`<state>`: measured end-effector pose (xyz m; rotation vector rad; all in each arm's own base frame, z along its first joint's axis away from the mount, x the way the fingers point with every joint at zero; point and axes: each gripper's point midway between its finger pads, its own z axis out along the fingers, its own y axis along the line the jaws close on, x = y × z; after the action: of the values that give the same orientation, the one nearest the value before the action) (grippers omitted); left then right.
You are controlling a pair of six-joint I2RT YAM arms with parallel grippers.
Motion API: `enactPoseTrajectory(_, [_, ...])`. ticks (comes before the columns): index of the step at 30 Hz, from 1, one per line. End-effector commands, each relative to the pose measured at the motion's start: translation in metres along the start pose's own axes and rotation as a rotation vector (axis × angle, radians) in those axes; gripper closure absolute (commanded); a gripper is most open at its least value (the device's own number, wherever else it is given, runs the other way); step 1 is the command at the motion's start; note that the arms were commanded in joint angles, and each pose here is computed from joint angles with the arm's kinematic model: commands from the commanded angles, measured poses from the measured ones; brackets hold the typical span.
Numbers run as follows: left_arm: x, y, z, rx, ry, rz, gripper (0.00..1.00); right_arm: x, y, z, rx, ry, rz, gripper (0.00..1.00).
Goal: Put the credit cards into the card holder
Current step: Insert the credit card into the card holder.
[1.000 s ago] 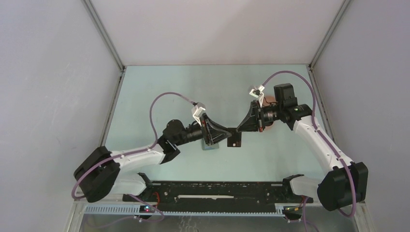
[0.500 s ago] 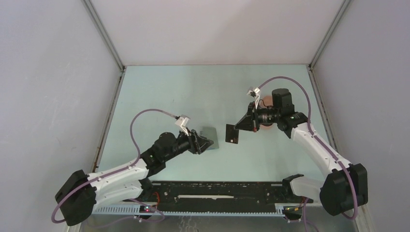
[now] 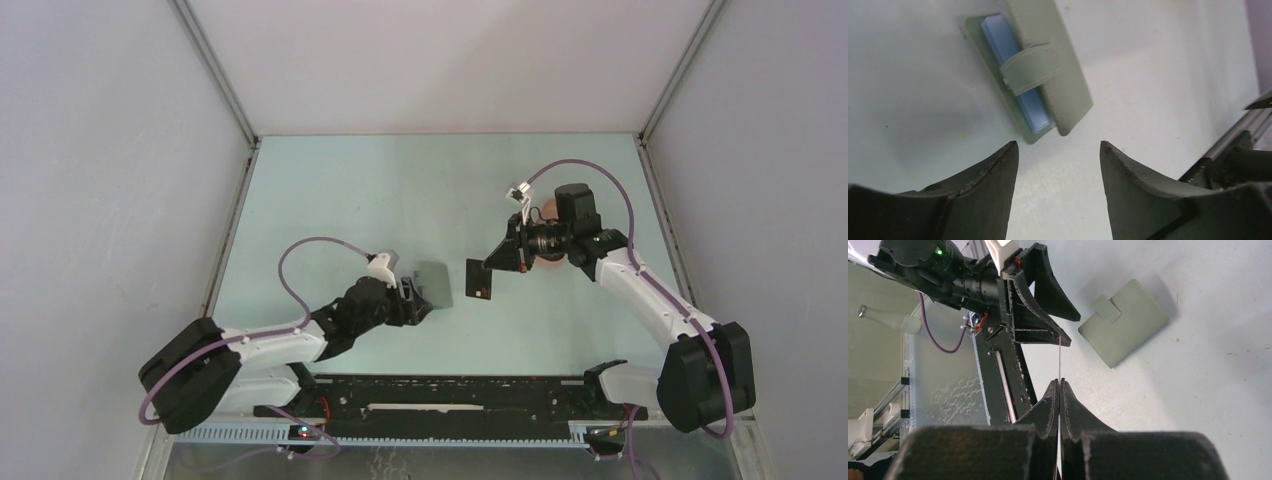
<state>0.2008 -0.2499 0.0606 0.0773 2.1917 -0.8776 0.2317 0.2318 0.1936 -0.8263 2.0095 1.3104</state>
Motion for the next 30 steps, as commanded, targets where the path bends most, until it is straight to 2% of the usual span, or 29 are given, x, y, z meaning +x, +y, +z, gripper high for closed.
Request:
enactPoseTrajectory(1, [-0.027, -0.018, 0.012, 0.019, -0.068, -0.016, 0.34, -0.019, 0.005, -0.006, 0.007, -0.04, -0.032, 1.0])
enactPoseTrajectory(30, [-0.052, -0.061, 0.022, 0.165, -0.105, 0.017, 0.35, -0.022, 0.005, -0.012, 0.001, -0.056, -0.018, 1.0])
